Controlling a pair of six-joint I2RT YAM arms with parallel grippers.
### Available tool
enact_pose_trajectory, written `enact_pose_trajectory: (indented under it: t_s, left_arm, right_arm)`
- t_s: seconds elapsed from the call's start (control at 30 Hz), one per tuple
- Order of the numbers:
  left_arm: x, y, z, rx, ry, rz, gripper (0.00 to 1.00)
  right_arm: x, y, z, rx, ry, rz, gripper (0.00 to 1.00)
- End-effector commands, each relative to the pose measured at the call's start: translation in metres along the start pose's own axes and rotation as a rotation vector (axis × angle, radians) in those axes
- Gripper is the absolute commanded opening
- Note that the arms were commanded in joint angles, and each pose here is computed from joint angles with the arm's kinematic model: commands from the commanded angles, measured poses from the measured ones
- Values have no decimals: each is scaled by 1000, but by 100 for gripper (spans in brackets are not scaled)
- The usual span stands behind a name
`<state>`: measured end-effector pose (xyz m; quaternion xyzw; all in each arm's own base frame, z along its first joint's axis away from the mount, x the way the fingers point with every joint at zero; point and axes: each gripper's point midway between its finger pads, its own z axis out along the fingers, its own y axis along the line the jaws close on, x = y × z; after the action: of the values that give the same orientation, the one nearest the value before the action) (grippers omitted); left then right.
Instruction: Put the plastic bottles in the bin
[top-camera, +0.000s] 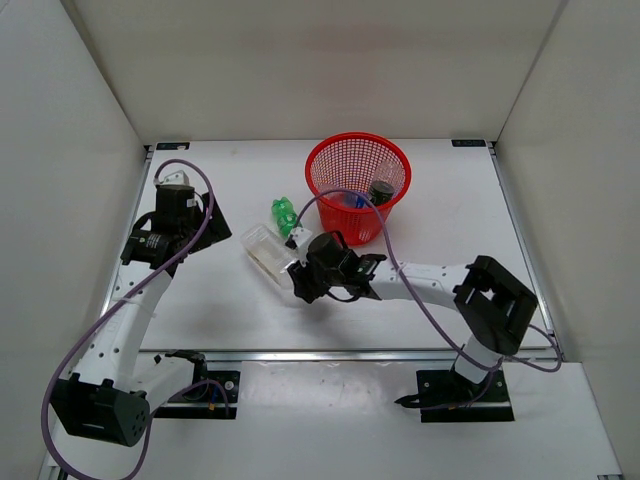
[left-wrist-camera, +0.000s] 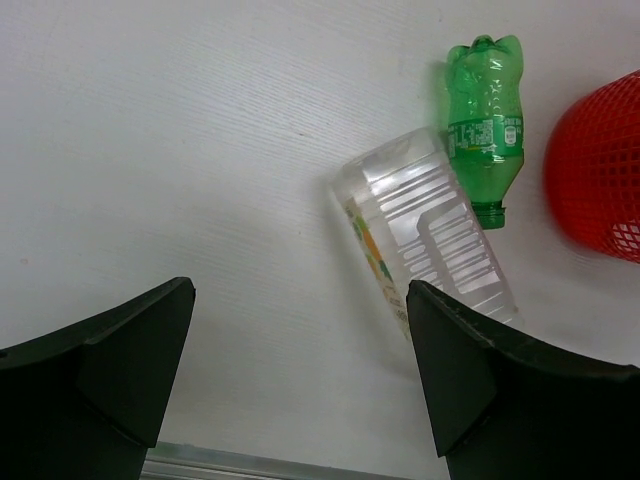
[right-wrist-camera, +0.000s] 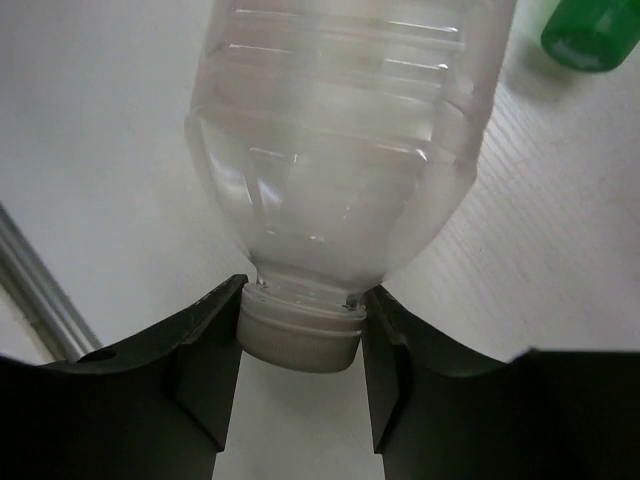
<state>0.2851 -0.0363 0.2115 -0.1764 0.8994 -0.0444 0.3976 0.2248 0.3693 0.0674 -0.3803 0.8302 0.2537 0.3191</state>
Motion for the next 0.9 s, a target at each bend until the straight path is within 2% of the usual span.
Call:
enact_pose_trajectory:
  t_s: [0.0, 0.1, 0.3, 0.43, 0.5, 0.6, 0.63, 0.67, 0.77, 0.87]
  left_arm:
    - [-8, -2, -2, 13, -36, 4, 98]
    - [-6, -2, 1, 19, -33, 1, 99]
    - [-4, 4, 10, -1, -41, -16, 98]
    - [-9, -9, 18, 38, -41, -30, 99]
    - [-8, -29, 26, 81, -41, -18, 99]
    - [-1, -69, 41, 118, -38, 66, 99]
    - [0, -87, 40, 161, -26, 100, 99]
    - [10, -95, 54, 169, 30, 113, 99]
    - [17, -116, 80, 167, 80, 114, 99]
    - [23, -128, 104, 158, 102, 111, 99]
  right_arm:
    - [-47, 21, -27, -54, -152, -48, 0]
    - [-57, 30, -54, -78, -208, -86, 0]
    - [-114, 27, -128, -74, -436, -77, 0]
    - [-144, -17, -168, 79, -512, -84, 0]
    - [-167, -50, -199, 177, -589, -74, 0]
    - [-175, -101, -228, 308, -613, -13, 0]
    - [-173, -106, -227, 297, -600, -9, 0]
    - [-169, -122, -232, 323, -598, 20, 0]
    - [-163, -142, -232, 297, -563, 24, 0]
    - [-160, -153, -231, 342, -534, 7, 0]
